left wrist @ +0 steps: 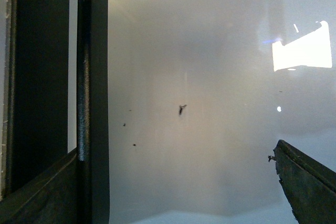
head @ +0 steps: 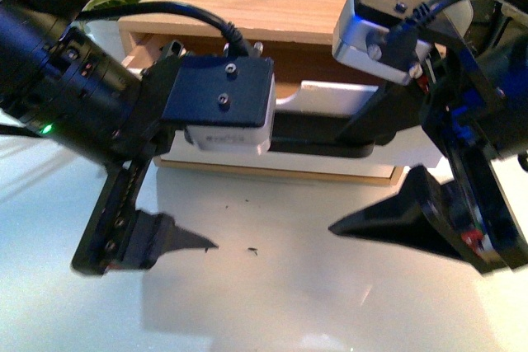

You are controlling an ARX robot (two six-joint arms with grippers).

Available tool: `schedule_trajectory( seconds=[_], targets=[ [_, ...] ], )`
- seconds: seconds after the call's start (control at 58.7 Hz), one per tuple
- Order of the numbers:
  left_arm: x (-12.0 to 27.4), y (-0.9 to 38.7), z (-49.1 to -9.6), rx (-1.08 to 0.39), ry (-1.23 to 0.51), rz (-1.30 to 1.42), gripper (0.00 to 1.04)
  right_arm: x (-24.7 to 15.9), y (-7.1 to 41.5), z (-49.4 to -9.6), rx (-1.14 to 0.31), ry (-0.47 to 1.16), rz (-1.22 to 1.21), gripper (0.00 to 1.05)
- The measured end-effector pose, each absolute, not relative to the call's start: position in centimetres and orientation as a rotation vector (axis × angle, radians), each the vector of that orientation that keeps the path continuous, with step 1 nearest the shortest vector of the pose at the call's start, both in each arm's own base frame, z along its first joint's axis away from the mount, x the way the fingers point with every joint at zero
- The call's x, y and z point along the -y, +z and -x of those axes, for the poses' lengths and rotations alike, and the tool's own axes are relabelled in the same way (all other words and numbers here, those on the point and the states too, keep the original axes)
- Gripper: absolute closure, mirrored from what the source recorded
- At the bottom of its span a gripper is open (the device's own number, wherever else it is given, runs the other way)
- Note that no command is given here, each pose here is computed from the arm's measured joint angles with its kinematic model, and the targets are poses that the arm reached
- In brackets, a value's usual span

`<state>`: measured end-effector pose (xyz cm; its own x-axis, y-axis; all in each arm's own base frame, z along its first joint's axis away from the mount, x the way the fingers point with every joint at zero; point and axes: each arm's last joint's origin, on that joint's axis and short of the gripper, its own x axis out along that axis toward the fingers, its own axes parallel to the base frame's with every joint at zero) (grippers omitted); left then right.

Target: Pull drawer

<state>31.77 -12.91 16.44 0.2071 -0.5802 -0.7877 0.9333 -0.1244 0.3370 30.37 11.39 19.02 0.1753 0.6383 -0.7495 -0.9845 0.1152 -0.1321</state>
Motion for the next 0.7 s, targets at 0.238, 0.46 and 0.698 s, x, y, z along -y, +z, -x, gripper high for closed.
schedule_trajectory(
  seconds=[0.238, 0.46, 0.698],
  targets=[
    [12.1, 17.1, -29.5, -0.399, -1.327, -1.057, 0.07, -10.8, 19.0, -27.7, -0.574, 1.273, 0.696, 0.09],
    [12.0, 18.7, -28.5, -0.21, -1.179, -0.963, 0.07, -9.8, 20.3, -25.8, -0.454, 1.186, 0.577, 0.09],
    [10.2, 21.7, -24.4, -0.042, -0.916, -0.766, 0.07, -6.8, 22.7, -21.7, -0.263, 0.904, 0.398, 0.09]
  ],
)
